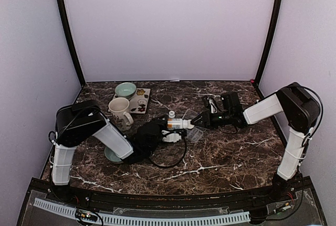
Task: Sort the pills into containers
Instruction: Pour the pill into the compartment of the pill container.
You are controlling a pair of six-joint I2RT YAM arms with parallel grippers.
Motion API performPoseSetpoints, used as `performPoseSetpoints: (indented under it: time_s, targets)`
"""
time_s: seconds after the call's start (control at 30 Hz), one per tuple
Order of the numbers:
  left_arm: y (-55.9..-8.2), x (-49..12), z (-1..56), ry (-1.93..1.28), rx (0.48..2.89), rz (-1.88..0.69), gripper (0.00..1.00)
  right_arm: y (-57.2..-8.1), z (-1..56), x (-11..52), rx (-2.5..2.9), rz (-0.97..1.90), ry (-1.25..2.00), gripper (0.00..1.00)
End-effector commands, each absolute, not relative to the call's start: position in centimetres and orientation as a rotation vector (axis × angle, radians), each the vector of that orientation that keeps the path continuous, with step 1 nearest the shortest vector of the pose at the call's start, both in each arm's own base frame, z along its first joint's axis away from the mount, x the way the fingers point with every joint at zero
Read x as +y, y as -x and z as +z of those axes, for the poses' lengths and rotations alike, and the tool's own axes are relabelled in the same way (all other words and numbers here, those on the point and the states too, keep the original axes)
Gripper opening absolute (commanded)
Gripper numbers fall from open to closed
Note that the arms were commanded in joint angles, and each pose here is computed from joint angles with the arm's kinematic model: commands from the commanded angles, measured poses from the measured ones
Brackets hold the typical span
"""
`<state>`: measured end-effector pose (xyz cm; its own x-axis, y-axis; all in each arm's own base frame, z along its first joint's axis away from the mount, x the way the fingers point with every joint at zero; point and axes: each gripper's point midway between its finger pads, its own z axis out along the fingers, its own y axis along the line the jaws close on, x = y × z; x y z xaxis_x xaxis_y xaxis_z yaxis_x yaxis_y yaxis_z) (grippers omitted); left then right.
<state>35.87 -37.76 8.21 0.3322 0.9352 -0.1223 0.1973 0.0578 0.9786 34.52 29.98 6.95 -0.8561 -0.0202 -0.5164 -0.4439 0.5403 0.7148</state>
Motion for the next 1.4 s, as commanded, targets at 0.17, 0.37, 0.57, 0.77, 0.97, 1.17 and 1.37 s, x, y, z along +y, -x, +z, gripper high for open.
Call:
performPoseSetpoints:
  time_s: [0.17, 0.37, 0.57, 0.77, 0.97, 1.17, 1.37]
  targets:
    - [-35.4, -38.1, 12.7, -1.294, 1.048, 0.768, 0.0, -34.7, 8.3, 30.6, 2.274, 1.277, 0.421, 0.36]
    - [-35.3, -38.1, 13.3, -1.278, 1.029, 0.776, 0.0, -34.6, 8.1, 30.5, 2.284, 1.264, 0.423, 0.35]
    - [-35.3, -38.0, 13.7, -1.264, 1.016, 0.781, 0.0, -34.8, 7.8, 30.4, 2.295, 1.242, 0.423, 0.35]
    - [-35.2, -38.1, 14.0, -1.256, 1.007, 0.782, 0.0, -34.8, 7.8, 30.5, 2.304, 1.229, 0.432, 0.35]
    - [-35.2, -38.0, 14.3, -1.245, 0.996, 0.786, 0.0, -34.8, 7.7, 30.8, 2.306, 1.227, 0.447, 0.35]
    - [-35.2, -38.0, 14.5, -1.237, 0.993, 0.786, 0.0, -34.7, 8.0, 31.4, 2.292, 1.271, 0.46, 0.28]
    - [-35.1, -38.0, 14.5, -1.236, 0.988, 0.785, 0.0, -34.5, 7.9, 32.0, 2.278, 1.335, 0.462, 0.17]
